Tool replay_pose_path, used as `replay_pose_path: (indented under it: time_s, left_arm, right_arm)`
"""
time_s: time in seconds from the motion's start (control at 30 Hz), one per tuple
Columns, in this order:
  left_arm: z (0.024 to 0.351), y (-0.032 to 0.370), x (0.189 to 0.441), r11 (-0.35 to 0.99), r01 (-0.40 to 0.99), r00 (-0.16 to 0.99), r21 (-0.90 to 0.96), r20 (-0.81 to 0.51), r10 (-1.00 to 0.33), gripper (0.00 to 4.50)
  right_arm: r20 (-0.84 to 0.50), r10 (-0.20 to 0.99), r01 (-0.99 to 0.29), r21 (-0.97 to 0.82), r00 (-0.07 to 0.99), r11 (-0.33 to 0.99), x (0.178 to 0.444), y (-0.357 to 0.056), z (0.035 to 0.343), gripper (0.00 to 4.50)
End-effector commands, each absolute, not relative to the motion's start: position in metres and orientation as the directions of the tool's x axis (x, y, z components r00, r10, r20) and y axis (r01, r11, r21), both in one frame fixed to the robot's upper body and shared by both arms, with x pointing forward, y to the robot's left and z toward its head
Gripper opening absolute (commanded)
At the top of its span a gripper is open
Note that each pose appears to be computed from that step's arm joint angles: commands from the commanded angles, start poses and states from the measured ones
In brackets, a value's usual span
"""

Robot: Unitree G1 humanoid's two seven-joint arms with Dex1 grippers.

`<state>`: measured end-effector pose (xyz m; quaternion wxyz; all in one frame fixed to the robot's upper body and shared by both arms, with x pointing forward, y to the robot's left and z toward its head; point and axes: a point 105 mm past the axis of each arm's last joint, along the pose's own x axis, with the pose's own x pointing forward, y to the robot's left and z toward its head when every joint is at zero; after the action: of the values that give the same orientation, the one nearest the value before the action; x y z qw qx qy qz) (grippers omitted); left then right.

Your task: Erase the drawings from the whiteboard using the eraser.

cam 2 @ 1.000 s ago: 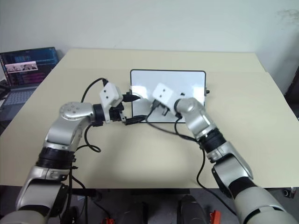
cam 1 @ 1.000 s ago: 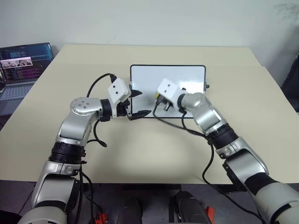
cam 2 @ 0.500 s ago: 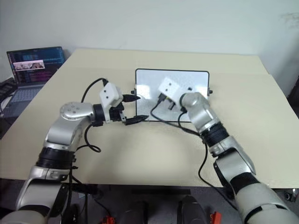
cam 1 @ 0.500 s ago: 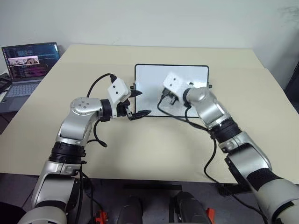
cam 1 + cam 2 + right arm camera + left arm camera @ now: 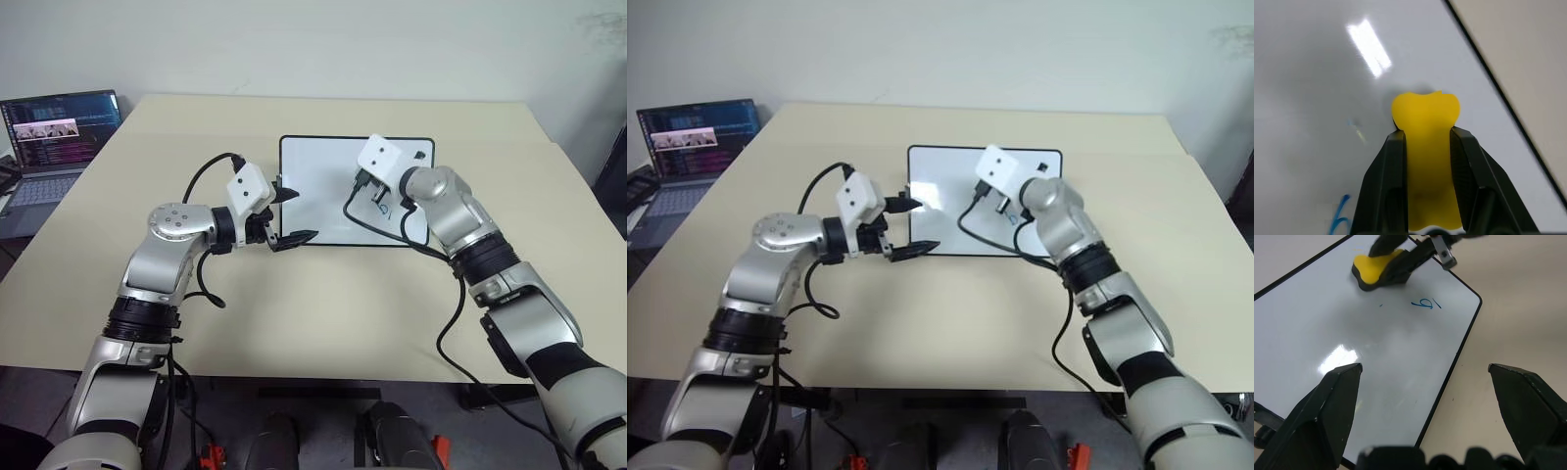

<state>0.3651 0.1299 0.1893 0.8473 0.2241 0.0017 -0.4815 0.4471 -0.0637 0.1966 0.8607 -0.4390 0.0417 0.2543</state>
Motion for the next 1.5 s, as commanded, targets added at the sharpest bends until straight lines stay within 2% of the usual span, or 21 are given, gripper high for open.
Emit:
replay_pose_path:
  time_s: [0.03,0.13,0.27,0.33,0.43,0.57,0.63,0.7,0.8,0.87,1.07,1.5]
  left_arm:
    - [0.206,0.128,0.364,0.427,0.797,0.538,0.427,-0.180,-0.824,4.50]
    - [0.207,0.127,0.364,0.426,0.798,0.535,0.427,-0.177,-0.826,4.50]
    - [0.208,0.126,0.363,0.425,0.797,0.534,0.429,-0.174,-0.827,4.50]
    - [0.208,0.126,0.363,0.423,0.798,0.533,0.429,-0.174,-0.828,4.50]
    - [0.212,0.129,0.363,0.428,0.794,0.536,0.432,-0.166,-0.828,4.50]
    - [0.223,0.135,0.362,0.415,0.773,0.550,0.480,-0.181,-0.816,4.50]
    - [0.231,0.138,0.361,0.417,0.763,0.558,0.494,-0.175,-0.811,4.50]
    - [0.234,0.143,0.360,0.421,0.755,0.567,0.503,-0.177,-0.805,4.50]
    - [0.237,0.159,0.362,0.449,0.733,0.603,0.510,-0.183,-0.776,4.50]
    - [0.237,0.163,0.363,0.452,0.728,0.613,0.516,-0.194,-0.766,4.50]
    - [0.238,0.168,0.361,0.459,0.722,0.623,0.518,-0.198,-0.757,4.50]
    - [0.234,0.166,0.361,0.456,0.725,0.622,0.516,-0.207,-0.755,4.50]
  right_arm:
    - [-0.474,0.432,-0.631,-0.682,0.767,0.371,0.426,-0.051,0.149,0.85]
    - [-0.511,0.452,-0.672,-0.655,0.731,0.346,0.416,-0.042,0.136,0.85]
    - [-0.496,0.436,-0.652,-0.663,0.751,0.368,0.418,-0.047,0.142,0.85]
    - [-0.460,0.427,-0.618,-0.677,0.779,0.399,0.424,-0.055,0.159,0.85]
    - [-0.387,0.476,-0.599,-0.656,0.789,0.460,0.420,-0.060,0.201,0.85]
    - [-0.336,0.541,-0.611,-0.628,0.771,0.481,0.395,-0.076,0.247,0.85]
    - [-0.337,0.530,-0.606,-0.627,0.778,0.490,0.384,-0.096,0.257,0.85]
    - [-0.360,0.495,-0.598,-0.628,0.791,0.499,0.377,-0.120,0.255,0.85]
    - [-0.369,0.514,-0.626,-0.571,0.774,0.532,0.361,-0.155,0.251,0.85]
    - [-0.378,0.528,-0.642,-0.567,0.760,0.517,0.353,-0.162,0.249,0.85]
    - [-0.426,0.422,-0.599,-0.597,0.800,0.534,0.348,-0.205,0.243,0.85]
    - [-0.414,0.422,-0.590,-0.605,0.806,0.534,0.352,-0.203,0.246,0.85]
